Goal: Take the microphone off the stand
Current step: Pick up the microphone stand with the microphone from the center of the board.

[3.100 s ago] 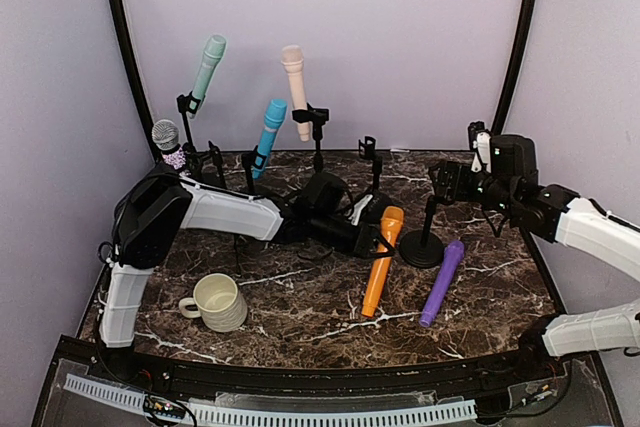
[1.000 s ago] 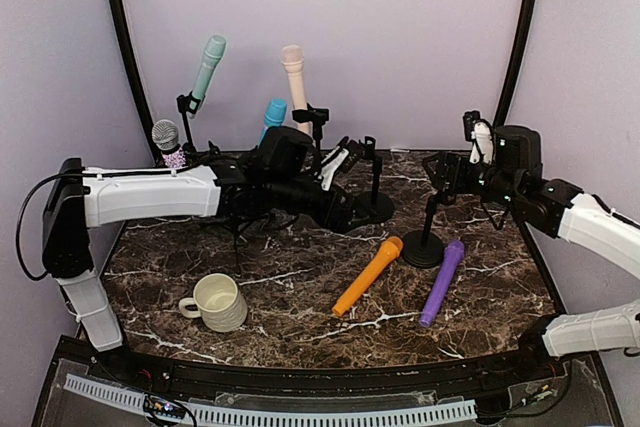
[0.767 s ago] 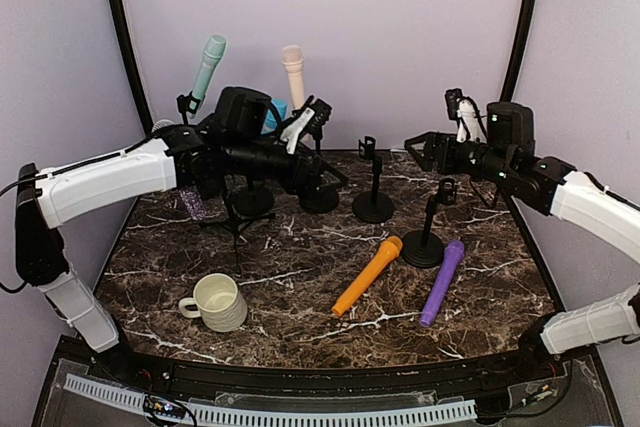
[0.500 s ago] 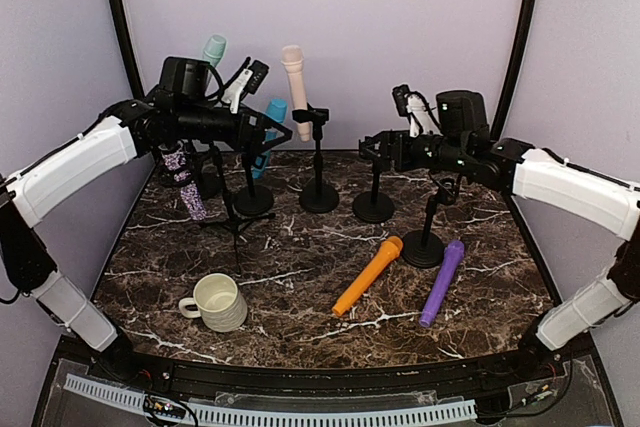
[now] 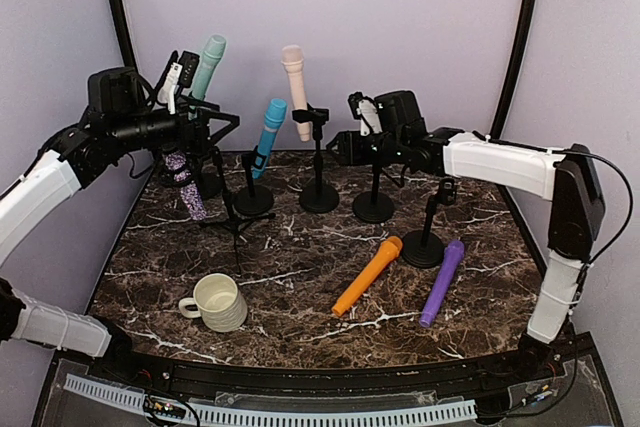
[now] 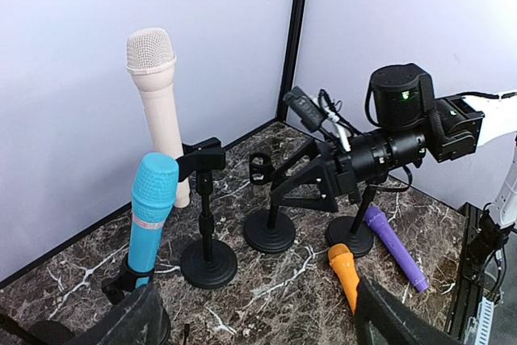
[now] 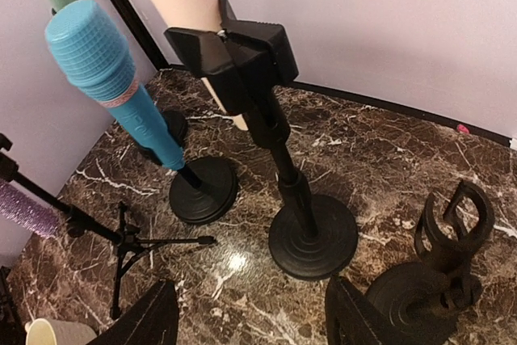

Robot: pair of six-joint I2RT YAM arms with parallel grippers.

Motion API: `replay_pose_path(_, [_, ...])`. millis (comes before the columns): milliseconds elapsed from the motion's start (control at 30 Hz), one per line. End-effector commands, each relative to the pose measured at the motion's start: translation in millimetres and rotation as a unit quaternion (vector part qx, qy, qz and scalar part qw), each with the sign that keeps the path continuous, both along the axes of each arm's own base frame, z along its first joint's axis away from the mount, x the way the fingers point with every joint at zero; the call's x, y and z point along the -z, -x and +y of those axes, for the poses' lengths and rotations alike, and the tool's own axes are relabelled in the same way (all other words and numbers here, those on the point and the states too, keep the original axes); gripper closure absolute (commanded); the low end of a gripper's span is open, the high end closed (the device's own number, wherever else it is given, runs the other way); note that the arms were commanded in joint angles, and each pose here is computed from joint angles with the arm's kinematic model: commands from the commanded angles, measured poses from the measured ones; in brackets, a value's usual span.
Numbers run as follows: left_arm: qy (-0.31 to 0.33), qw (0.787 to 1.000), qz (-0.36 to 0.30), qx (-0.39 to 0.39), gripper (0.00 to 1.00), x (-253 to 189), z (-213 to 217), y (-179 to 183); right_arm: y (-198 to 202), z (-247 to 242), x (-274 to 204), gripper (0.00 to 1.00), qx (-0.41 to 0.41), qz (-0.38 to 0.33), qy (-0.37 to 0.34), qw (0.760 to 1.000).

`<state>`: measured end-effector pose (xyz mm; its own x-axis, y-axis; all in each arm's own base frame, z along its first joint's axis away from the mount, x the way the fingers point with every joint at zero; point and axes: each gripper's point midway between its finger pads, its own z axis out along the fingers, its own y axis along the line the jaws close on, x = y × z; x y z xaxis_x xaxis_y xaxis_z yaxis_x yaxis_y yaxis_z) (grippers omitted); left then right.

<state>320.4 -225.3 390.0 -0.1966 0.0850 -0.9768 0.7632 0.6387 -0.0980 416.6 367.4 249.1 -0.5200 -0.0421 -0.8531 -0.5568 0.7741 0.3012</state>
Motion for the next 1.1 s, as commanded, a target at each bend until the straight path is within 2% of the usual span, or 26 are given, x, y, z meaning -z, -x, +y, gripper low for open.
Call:
replay_pose_path(0, [0.004,1.0,-0.013,0.003,0.15,10,-2,-4,-26,18,-17,0.39,0.011,-0.04,-0.011,0.999])
replay_pose_path(233, [-0.001,1.0,-0.004,-0.003,0.15,17,-1,-8,-56,35,-1,0.42,0.019,-0.063,0.01,0.998])
replay_pose_path(667, [-0.011,1.0,-0.002,-0.01,0.15,22,0,-12,-80,60,2,0.53,-0.008,-0.129,0.011,0.992])
replay_pose_path(767, [-0.011,1.0,-0.003,-0.01,0.15,22,0,-12,-88,58,5,0.57,0.001,-0.138,0.027,0.99])
replay_pose_path(1067, [-0.013,1.0,-0.003,-0.012,0.15,23,1,-12,-97,59,2,0.64,-0.001,-0.149,0.014,0.989])
